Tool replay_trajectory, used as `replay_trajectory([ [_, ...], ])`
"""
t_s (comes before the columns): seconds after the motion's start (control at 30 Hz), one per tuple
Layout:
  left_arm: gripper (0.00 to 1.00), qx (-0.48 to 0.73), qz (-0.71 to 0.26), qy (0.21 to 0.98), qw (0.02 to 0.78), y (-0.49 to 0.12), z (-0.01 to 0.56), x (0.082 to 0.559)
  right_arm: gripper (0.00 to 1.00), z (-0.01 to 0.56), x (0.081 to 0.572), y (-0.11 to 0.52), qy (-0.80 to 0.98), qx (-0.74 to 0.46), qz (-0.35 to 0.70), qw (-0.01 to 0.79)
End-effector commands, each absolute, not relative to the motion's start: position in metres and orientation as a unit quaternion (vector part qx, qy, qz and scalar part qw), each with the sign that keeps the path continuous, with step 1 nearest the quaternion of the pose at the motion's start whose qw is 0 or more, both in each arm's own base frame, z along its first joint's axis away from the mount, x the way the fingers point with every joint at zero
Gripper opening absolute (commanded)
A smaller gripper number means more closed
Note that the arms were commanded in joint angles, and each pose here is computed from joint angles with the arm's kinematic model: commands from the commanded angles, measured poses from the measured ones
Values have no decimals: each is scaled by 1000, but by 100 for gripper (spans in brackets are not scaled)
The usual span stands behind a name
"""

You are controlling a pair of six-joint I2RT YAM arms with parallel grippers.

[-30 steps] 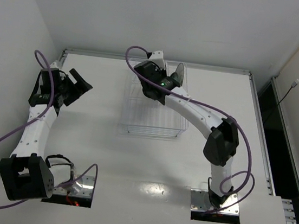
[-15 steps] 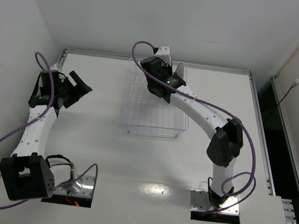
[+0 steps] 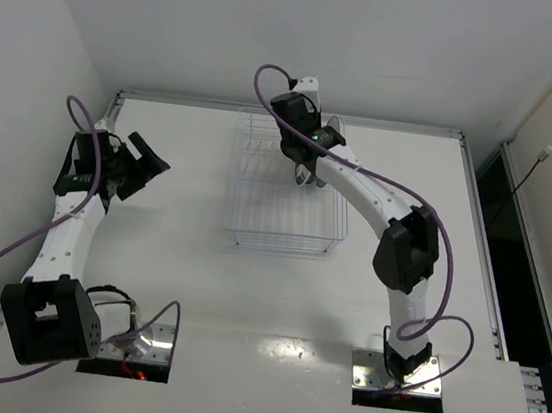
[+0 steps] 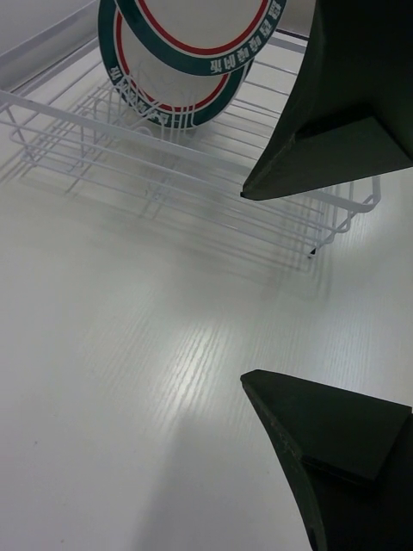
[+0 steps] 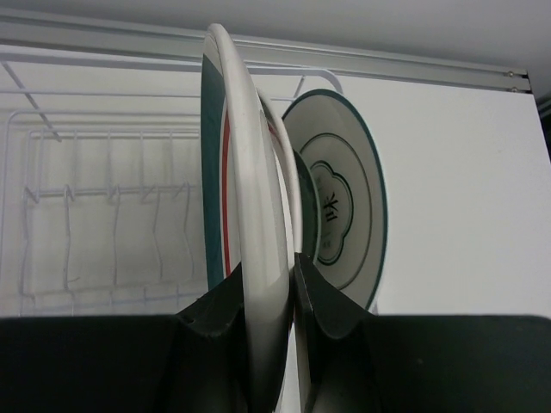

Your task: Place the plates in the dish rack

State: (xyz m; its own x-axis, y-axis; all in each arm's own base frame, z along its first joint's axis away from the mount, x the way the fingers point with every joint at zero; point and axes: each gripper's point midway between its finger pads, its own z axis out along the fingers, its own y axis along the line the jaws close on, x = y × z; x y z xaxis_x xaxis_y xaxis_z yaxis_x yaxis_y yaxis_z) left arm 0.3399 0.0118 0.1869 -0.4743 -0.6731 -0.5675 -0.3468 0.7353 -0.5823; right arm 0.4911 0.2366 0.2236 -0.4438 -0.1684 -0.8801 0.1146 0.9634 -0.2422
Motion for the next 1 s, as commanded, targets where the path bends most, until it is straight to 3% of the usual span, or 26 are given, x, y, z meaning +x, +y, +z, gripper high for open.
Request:
replay_trajectory([
  [0.0,78,-299,-198,837,413,15,182,344,0,251,510,250,819,-2,-104,564],
  [0.53,78,-305,-199,842,397,18,165,343,0,202,526,259,840,-26,-105,531],
  [0.77,78,-299,-198,844,399,21,165,343,13,198,527,266,847,-41,-77,524],
  [0.83,78,-293,-200,845,399,19,165,342,28,213,527,267,845,-44,-72,528],
  [0.97,78,-294,-200,847,395,19,162,341,30,232,520,266,845,-48,-63,528],
])
